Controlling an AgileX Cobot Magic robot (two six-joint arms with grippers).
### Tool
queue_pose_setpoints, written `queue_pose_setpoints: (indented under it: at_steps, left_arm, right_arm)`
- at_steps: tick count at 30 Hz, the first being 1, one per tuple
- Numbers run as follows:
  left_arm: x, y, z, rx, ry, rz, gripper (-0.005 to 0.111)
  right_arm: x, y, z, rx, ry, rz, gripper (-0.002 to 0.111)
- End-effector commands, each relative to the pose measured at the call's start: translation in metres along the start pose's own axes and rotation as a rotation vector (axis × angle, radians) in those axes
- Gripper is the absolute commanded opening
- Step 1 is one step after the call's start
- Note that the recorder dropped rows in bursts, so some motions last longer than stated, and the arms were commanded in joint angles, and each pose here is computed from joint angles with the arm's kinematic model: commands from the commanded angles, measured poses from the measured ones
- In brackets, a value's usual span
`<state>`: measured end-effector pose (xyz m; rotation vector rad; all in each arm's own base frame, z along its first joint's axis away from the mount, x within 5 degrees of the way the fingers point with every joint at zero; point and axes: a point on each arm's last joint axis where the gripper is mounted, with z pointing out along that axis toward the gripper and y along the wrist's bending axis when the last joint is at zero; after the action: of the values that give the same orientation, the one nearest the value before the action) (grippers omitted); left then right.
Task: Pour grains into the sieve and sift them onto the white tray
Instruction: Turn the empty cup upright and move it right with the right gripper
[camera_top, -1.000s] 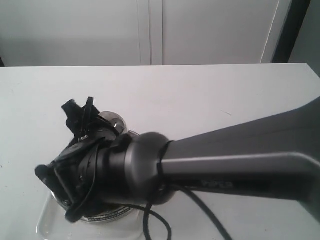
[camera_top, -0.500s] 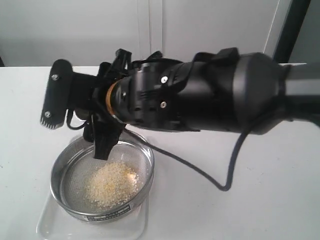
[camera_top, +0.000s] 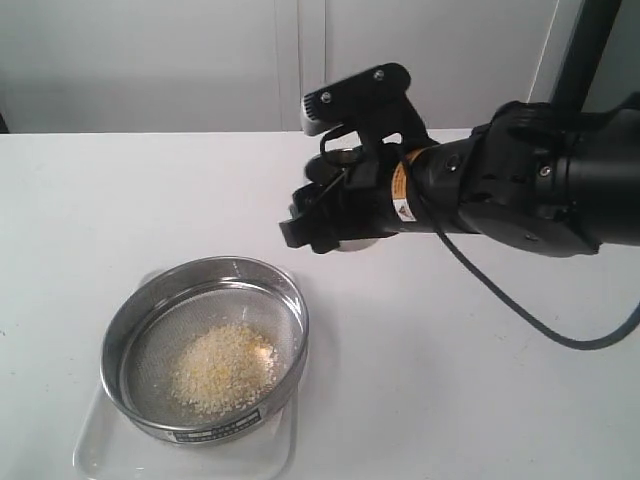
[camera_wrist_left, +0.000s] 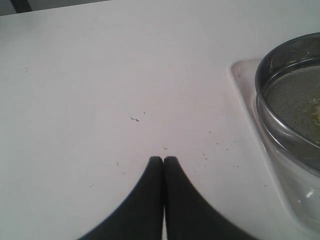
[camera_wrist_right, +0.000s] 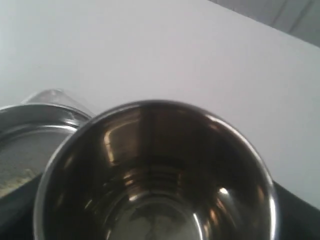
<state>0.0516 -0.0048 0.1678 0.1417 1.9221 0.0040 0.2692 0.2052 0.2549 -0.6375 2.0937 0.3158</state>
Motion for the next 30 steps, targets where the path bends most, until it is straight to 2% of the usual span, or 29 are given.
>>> queue_pose_setpoints:
  at_steps: [1,9,14,21,27,30]
  left_arm:
    - [0.001,-0.001,0.000,0.010,0.004,-0.017,0.000]
    - [0.001,-0.001,0.000,0.010,0.004,-0.017,0.000]
    - [0.001,-0.001,0.000,0.010,0.004,-0.017,0.000]
    - [0.001,-0.001,0.000,0.010,0.004,-0.017,0.000]
    - [0.001,-0.001,0.000,0.010,0.004,-0.017,0.000]
    - [0.001,-0.001,0.000,0.010,0.004,-0.017,0.000]
  right_arm:
    - [0.007,-0.024,-0.003,0.098,0.060,0.046,0.000]
    - [0.037,-0.072,-0.003,0.207,0.126,0.138,0.000]
    - [0.059,-0.109,-0.007,0.226,0.070,0.255,0.000]
    - [0.074,-0.139,-0.004,0.229,-0.013,0.369,0.000]
    - [0.084,-0.141,0.017,0.158,-0.050,0.259,0.000]
    - [0.090,-0.140,0.028,0.126,-0.057,0.258,0.000]
